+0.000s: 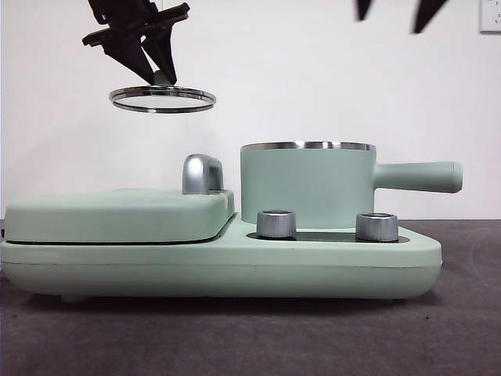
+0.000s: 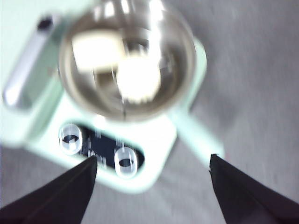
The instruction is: Put the buns in a small steamer
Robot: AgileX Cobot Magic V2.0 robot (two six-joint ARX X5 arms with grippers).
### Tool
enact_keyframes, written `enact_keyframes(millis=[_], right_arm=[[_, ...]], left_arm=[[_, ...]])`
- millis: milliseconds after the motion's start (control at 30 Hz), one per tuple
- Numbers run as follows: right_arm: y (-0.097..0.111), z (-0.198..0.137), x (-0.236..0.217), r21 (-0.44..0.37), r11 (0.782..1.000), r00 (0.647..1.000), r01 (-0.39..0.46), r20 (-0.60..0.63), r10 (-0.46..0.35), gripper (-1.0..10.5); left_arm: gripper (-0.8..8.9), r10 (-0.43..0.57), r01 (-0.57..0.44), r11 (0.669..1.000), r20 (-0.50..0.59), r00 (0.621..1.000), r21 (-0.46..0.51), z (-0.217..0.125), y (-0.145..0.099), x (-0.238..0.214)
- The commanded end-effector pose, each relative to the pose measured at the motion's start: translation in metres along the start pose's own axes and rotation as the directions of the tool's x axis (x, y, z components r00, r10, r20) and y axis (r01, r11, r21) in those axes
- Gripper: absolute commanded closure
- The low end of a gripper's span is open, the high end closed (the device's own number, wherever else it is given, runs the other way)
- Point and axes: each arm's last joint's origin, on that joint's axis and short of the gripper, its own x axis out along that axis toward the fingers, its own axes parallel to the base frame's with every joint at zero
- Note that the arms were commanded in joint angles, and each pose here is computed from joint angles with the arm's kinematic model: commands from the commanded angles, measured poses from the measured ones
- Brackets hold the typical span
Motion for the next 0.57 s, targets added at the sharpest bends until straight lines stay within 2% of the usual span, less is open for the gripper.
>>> enact_keyframes(millis=[33,200,367,567], right_arm=[[-0.004,-0.034,-0.004,0.009,1.000,0.995,0.016,-0.099,-0.015,5.6],[-0.013,-0.089,-0.013,0.021,1.000,0.997,0.010,-0.072,-0.008,5.6],[-0.020,-0.136,-0.017,0.053,0.997,0.993,-0.064,0.098,0.058,5.6],[-0.028,-0.184,-0.019,0.039,0.992,0.951,-0.118,0.294,0.102,5.6]], left_arm=[[7.58,-0.024,0.023,1.000,0.049,0.999,0.015,0.010,-0.010,-0.003],[7.58,-0.062,0.061,0.997,0.028,0.998,0.043,0.008,-0.030,-0.001],[7.58,-0.127,0.127,0.989,-0.008,0.992,0.073,0.005,-0.053,0.000],[7.58,-0.172,0.174,0.979,-0.033,0.985,0.107,0.003,-0.079,0.000]])
